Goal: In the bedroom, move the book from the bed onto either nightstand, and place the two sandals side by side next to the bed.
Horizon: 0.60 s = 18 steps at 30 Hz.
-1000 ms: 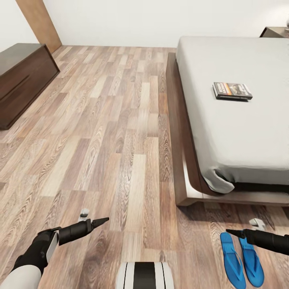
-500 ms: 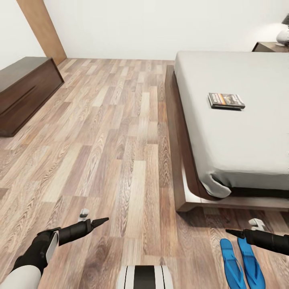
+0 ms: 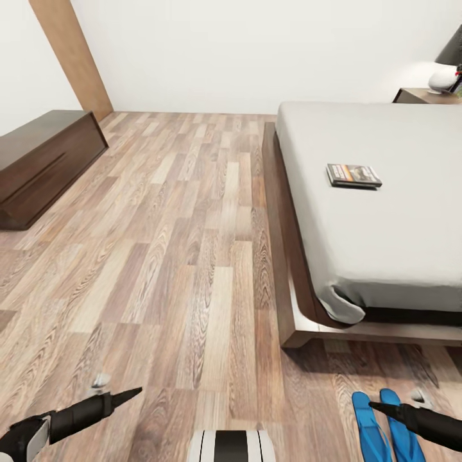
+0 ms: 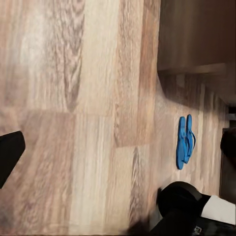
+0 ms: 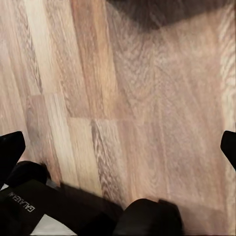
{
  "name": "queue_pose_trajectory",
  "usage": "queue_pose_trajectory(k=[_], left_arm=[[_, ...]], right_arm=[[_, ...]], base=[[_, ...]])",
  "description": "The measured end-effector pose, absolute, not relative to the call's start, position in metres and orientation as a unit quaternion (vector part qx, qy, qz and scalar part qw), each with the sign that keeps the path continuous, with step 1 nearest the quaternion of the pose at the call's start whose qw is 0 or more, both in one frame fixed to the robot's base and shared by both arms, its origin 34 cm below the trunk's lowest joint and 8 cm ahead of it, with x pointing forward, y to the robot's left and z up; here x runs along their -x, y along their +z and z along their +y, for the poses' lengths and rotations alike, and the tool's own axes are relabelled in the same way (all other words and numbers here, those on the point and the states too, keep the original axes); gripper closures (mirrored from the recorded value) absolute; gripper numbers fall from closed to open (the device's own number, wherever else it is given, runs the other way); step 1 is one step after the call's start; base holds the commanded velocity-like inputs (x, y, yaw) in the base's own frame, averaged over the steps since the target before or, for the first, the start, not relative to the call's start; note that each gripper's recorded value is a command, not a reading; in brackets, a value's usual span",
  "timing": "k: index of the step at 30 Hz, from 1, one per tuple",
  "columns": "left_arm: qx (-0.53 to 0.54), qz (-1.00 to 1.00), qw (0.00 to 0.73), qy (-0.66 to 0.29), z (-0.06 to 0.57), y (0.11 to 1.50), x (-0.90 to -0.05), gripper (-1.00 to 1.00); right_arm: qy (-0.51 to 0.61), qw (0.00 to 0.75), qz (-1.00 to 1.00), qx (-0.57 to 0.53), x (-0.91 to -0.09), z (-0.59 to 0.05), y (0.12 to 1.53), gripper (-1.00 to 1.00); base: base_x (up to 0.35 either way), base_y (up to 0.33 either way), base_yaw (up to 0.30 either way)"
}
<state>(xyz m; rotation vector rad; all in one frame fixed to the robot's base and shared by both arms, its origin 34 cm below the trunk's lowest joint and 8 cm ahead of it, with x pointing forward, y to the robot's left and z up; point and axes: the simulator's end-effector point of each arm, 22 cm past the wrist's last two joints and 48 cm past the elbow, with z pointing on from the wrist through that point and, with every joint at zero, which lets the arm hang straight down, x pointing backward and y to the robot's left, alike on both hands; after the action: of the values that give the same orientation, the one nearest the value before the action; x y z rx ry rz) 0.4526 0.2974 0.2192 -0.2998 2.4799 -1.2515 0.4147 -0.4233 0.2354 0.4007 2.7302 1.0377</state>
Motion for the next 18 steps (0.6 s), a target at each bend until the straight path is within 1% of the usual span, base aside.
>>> queue_pose_trajectory(k=[5,11,18], left_arm=[[0.097,0.879,0.204,-0.42,0.317,0.22,-0.436,-1.0],[0.113,0.895,0.205,-0.381,0.329,0.21,-0.433,-1.0],[0.11,0.896,0.211,-0.374,0.327,0.212,-0.436,-1.0]], right_arm=[[0.356,0.109,0.919,-0.132,-0.404,-0.417,0.235,-1.0],[0.363,0.149,0.915,-0.095,-0.414,-0.4,0.238,-1.0],[0.375,0.145,0.909,-0.106,-0.401,-0.377,0.23,-1.0]], base=[[0.0,0.0,0.0],[0.0,0.0,0.0],[0.0,0.0,0.0]])
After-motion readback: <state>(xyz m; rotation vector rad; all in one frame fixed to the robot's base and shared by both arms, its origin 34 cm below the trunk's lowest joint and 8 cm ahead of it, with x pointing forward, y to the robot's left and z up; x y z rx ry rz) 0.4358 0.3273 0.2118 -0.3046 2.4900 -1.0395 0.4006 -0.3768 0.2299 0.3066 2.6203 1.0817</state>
